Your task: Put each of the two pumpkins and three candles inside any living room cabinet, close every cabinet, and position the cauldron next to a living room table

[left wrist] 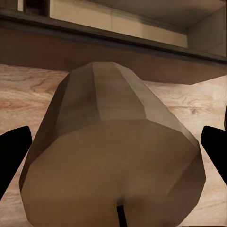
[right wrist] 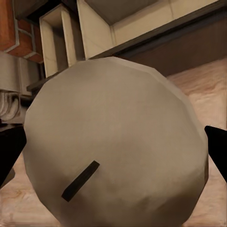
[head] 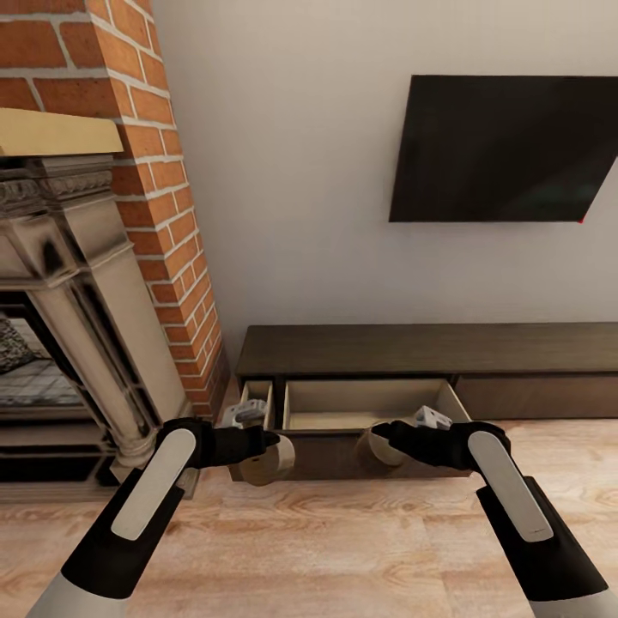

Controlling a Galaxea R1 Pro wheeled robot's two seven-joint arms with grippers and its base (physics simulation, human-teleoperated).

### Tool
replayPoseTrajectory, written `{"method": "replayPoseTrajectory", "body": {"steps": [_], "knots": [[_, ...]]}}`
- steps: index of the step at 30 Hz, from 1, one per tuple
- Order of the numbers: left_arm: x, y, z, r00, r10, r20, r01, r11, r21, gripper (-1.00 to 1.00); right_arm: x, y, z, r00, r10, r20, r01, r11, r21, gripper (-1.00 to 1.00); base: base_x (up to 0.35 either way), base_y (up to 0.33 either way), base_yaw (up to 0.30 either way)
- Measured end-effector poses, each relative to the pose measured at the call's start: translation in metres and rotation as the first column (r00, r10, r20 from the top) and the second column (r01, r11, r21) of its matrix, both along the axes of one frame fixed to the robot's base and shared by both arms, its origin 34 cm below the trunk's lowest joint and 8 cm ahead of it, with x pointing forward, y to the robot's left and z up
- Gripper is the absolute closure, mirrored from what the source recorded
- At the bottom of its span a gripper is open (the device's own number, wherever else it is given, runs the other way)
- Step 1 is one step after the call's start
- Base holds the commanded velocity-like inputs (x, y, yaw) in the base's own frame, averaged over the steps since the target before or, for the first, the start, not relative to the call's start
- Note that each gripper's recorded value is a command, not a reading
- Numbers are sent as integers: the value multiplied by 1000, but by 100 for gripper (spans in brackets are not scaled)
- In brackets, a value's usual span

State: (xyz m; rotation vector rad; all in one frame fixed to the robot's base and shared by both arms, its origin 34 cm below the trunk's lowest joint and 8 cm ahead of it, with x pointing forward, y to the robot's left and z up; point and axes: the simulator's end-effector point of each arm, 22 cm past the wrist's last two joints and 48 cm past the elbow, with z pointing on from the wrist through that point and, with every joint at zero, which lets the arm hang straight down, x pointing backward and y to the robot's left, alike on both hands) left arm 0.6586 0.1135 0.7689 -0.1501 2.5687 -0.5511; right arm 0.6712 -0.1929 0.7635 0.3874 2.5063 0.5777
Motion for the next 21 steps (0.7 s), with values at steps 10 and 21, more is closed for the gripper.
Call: {"method": "replayPoseTrajectory", "body": {"steps": [10,21], "knots": [[-2,-6,0,1000,-13,1,13,1000,1,100,-1,3,2,1000,18,1,-18,1000,12,100,266,0,0],[-3,-7,1,1000,-14,2,14,1000,1,100,-2,6,1,1000,23,1,-23,1000,12,100,297,-118,0]]}}
